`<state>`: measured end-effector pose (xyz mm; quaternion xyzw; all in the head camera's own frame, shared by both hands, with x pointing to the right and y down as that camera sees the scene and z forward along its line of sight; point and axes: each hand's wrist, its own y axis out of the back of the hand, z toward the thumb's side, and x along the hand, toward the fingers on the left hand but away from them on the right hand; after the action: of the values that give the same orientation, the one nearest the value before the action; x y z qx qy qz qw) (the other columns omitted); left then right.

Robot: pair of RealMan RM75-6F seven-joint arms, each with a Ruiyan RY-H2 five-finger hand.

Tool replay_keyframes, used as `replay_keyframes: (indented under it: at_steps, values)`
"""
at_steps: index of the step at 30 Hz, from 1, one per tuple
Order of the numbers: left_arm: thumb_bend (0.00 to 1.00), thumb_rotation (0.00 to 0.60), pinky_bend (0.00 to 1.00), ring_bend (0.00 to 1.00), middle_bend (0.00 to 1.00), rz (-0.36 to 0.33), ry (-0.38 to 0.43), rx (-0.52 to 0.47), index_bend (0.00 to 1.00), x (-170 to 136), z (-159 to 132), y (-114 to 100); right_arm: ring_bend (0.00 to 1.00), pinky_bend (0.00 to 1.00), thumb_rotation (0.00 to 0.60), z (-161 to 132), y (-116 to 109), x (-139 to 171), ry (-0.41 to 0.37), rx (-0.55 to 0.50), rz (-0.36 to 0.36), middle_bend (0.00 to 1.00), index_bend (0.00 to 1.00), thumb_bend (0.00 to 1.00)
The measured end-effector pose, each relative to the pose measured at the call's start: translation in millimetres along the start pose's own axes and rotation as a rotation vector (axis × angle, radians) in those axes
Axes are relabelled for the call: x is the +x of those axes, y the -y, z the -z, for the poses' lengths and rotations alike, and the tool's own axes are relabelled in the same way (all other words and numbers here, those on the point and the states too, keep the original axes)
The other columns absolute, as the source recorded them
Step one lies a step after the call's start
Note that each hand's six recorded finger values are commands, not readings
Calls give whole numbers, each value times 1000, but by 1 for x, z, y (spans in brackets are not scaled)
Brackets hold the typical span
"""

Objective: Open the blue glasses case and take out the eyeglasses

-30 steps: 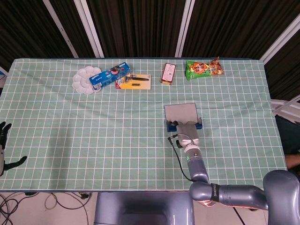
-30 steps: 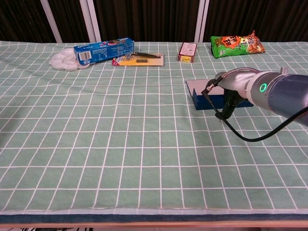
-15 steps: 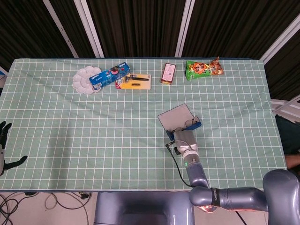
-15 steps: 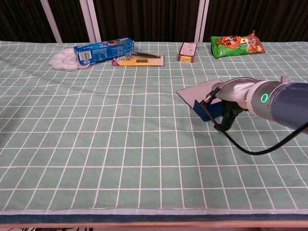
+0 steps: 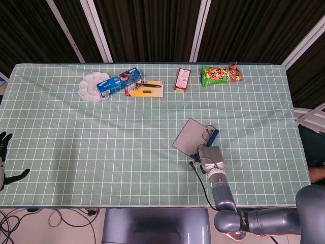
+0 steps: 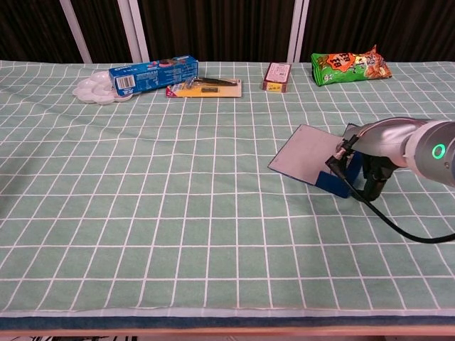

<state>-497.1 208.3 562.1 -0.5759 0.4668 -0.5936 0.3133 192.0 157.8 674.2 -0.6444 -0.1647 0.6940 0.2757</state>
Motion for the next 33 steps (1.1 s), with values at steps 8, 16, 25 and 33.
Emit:
replay_keyframes:
  at_steps: [8, 16, 25, 33]
  values:
    - [8, 600, 0, 0, 0, -4, 0, -3, 0, 0, 0, -1, 1000, 978, 600, 32, -1, -4, 126, 42, -11, 989, 455, 468]
    - [8, 600, 0, 0, 0, -10, -5, -7, 0, 1, 1, -2, 1000, 978, 600, 68, 2, -13, 260, 69, -48, 989, 455, 468]
    - [8, 600, 0, 0, 0, -14, -9, -10, 0, 1, 1, -3, 1000, 978, 600, 91, -4, -25, 355, 88, -43, 989, 400, 468]
    - [8, 600, 0, 0, 0, -19, -17, -13, 0, 1, 3, -5, 1000, 978, 600, 104, -8, -37, 422, 85, -52, 989, 258, 468]
